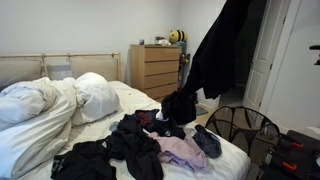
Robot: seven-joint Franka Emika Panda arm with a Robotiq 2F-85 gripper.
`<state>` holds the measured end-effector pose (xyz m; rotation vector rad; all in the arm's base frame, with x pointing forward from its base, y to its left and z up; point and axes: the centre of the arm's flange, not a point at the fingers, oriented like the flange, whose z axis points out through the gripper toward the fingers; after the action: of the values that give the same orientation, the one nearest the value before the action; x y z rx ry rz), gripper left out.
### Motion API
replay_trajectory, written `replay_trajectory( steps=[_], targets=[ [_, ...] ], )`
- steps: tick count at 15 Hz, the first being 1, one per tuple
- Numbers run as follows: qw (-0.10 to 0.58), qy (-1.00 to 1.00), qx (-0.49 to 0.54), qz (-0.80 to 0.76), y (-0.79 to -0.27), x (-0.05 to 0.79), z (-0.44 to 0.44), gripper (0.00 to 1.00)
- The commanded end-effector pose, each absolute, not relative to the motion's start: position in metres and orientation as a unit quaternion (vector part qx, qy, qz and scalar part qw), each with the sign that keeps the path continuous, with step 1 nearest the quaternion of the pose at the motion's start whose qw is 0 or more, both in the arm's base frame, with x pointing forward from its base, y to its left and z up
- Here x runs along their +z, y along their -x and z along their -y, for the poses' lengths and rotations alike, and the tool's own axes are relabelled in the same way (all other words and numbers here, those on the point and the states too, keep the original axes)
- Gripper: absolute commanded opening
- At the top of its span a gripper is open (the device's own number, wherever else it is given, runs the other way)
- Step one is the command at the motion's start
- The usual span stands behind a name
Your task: Put the black sweater in the laundry basket
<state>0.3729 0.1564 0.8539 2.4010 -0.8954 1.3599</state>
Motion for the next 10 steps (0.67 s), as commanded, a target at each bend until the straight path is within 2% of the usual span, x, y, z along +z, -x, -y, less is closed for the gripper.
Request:
replay_trajectory(
  steps=[1,5,10],
  targets=[
    [0.125,-0.817,0.48,0.294,-0.363,0.857,-0.163,0.02],
    [0.142,-0.857,0.453,0.201,-0.41,0.816,-0.216,0.02],
    [0.133,-0.896,0.42,0.061,-0.463,0.74,-0.328,0.02]
  ],
)
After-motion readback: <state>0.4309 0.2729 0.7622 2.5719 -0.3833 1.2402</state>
